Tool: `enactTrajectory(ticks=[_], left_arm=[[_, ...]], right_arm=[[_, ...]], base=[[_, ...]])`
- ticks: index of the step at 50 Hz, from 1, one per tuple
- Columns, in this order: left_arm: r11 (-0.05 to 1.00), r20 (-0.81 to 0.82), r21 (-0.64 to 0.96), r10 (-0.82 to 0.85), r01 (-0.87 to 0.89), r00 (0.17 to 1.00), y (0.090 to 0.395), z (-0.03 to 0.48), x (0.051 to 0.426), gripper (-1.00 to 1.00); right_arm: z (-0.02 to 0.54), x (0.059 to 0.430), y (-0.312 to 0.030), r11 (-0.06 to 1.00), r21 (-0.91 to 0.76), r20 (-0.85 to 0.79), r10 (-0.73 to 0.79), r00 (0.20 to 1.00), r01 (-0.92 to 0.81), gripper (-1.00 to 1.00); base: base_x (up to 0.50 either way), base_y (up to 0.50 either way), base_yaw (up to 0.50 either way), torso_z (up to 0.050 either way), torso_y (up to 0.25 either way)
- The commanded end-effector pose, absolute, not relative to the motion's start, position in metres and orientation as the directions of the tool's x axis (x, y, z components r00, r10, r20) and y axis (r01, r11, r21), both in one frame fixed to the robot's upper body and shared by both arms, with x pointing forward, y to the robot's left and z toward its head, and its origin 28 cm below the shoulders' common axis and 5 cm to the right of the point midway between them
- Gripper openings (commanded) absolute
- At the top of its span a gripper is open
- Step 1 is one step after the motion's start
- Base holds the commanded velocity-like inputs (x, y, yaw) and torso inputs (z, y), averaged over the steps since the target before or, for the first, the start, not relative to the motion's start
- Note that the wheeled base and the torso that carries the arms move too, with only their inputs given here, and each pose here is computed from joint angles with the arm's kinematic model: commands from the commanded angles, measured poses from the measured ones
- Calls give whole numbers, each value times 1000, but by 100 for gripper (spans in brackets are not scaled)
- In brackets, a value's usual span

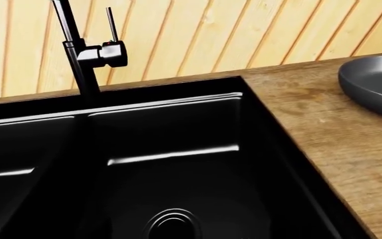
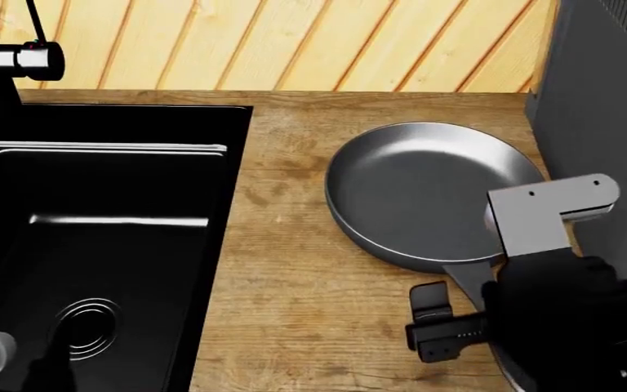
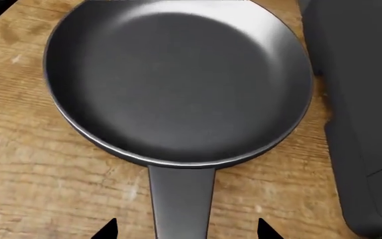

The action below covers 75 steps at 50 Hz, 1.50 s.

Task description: Pick the pan and sponge and place them into the sink. Then turn on the water.

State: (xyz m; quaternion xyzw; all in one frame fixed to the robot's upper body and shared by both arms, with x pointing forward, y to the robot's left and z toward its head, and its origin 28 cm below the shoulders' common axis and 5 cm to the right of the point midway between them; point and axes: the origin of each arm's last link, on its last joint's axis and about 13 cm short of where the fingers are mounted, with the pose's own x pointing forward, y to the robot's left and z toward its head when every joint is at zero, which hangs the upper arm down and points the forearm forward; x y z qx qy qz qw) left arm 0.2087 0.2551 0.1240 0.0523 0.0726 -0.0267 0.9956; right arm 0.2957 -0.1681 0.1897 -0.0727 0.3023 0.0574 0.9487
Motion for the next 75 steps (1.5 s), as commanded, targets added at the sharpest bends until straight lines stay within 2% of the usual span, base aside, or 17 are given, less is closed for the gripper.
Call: enactTrajectory(ticks=[1,11,21,28,29,51,66,75], left_arm=[[994,-147,98,-38,53,988,263,123,203,100],[994,-150,98,-41,56,988,263,122,202,100],[993,-150,103,-40,56,988,251,122,209,100],[994,-150,99,-40,55,988,262,123,203,100],[994,-150,99,-40,55,988,258,123,206,100],[993,-150,100,-41,57,988,259,123,207,100],[994,-143,101,-35,50,989,261,125,208,100],[993,-134,108,-31,46,990,248,127,217,100]], right_arm=[[185,309,-170,983,-95,-619,65,783,-156,100],[177,305,-168,980,-100,-623,72,779,-170,100],[169,307,-167,982,-88,-619,76,782,-165,100],[172,305,-166,983,-88,-600,76,796,-159,100],[173,304,-166,980,-107,-589,74,804,-169,-100],[206,284,-154,981,-89,-474,112,874,-174,-100],[207,259,-154,979,-110,-437,108,893,-173,-100],[202,255,-154,981,-98,-388,115,914,-165,-100]], base=[[0,0,0,0,0],[0,0,0,0,0],[0,0,0,0,0],[0,0,0,0,0],[0,0,0,0,0],[0,0,0,0,0],[0,0,0,0,2],[0,0,0,0,2]])
